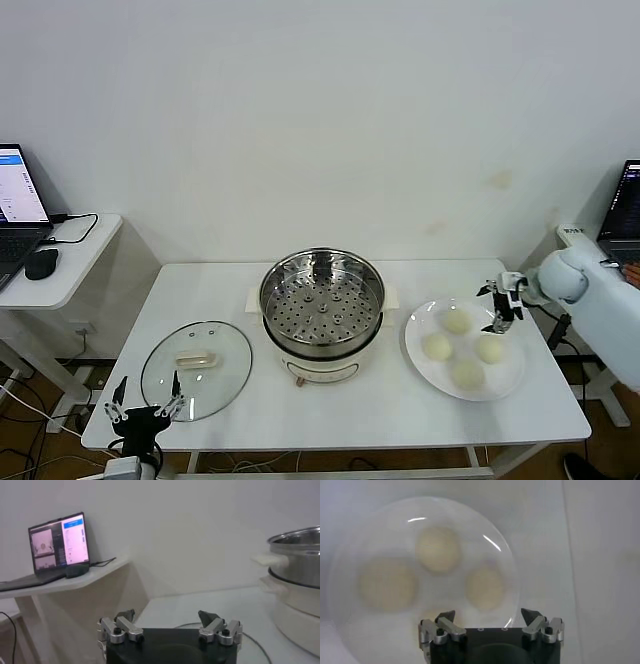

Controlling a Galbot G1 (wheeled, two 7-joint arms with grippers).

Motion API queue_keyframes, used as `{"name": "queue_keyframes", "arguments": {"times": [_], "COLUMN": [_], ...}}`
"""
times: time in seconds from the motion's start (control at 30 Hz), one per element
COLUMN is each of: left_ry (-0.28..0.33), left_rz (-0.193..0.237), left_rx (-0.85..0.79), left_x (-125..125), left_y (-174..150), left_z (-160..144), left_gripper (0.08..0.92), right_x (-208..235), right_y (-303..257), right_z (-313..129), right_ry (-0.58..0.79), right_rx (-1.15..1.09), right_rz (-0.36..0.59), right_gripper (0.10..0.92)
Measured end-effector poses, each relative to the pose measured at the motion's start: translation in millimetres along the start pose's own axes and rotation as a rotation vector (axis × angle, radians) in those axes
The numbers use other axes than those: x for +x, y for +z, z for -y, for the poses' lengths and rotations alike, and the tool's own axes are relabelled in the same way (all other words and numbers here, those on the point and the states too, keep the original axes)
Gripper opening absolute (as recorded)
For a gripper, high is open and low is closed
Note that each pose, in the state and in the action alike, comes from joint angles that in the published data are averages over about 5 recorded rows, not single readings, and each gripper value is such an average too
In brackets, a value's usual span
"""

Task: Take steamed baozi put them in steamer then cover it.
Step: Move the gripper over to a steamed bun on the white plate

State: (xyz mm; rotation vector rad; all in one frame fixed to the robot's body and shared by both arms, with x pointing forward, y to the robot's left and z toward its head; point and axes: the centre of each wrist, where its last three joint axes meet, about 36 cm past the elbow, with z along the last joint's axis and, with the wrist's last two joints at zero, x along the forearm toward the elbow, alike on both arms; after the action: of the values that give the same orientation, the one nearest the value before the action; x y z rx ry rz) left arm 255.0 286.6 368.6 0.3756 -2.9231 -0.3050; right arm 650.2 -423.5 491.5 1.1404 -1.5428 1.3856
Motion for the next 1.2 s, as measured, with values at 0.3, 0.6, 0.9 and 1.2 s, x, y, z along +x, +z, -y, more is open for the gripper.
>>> {"name": "queue_keyframes", "arguments": {"times": [0.3, 0.6, 0.9, 1.2], "left_ry": [-0.011, -0.016, -0.017, -0.019], "left_rz": [-0.001, 0.006, 0.006, 0.003], "left_rx": [-0.007, -0.006, -0.011, -0.007], "left_x": [0, -2, -4, -4], "left_y": [1, 0, 1, 2], "left_z": [-5, -5, -5, -5], "left_gripper": [0.823, 0.823, 0.823, 0.823], "right_x": [-26, -41, -54, -59], "right_y": [-14, -24, -31, -31], "right_z": [12, 21, 25, 25], "right_ry": [-0.04, -0.043, -0.056, -0.065], "right_rx": [0.024, 0.025, 0.025, 0.026], "right_rz": [-0.029, -0.054, -0.074, -0.088], "right_gripper": [0.823, 0.823, 0.748, 0.65]}}
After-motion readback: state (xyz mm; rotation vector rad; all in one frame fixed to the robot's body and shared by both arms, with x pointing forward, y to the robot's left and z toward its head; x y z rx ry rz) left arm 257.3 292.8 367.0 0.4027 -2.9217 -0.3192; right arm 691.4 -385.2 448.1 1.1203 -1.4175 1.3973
